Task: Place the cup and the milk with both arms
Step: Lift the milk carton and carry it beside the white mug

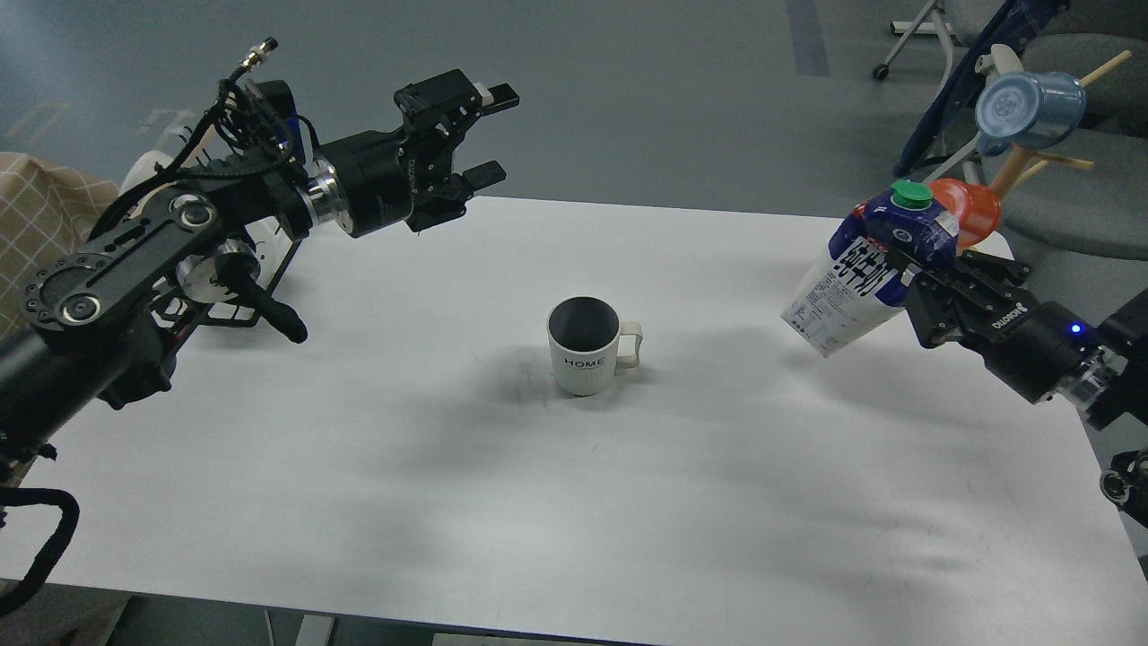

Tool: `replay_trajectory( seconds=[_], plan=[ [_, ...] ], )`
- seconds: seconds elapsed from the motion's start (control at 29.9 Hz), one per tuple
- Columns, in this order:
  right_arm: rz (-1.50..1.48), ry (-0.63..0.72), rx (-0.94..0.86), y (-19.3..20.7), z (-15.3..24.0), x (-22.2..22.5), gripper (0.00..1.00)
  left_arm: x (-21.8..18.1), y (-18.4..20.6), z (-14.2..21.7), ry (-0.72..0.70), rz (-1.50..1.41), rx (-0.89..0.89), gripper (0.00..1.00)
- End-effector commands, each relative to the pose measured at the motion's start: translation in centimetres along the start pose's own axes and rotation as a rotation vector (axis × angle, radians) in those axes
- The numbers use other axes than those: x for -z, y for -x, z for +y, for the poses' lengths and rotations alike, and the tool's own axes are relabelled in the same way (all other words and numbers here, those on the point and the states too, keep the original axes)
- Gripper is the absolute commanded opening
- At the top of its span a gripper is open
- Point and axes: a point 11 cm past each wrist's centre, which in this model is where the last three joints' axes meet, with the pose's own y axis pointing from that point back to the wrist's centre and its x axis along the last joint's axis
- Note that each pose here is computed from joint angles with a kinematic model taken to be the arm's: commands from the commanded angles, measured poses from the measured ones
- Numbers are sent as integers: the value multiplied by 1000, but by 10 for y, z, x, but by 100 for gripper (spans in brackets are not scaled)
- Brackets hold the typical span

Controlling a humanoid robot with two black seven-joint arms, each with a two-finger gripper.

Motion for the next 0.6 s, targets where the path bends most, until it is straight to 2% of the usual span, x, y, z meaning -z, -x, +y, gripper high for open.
replay_trajectory(
  seconds=[0.0, 0.23, 0.37, 0.57],
  plan=[
    [-10, -12, -25, -2, -16, 5, 3, 1, 0, 1, -2, 1, 0, 97],
    [-3, -69, -4, 14, -69, 25, 3, 3, 0, 1, -5, 2, -1, 97],
    [-40, -129, -7, 30, -112, 63, 3, 3, 0, 1, -5, 5, -3, 97],
    [-41, -171, 14, 41, -137, 89, 3, 4, 1, 2, -7, 5, -3, 97]
  ],
)
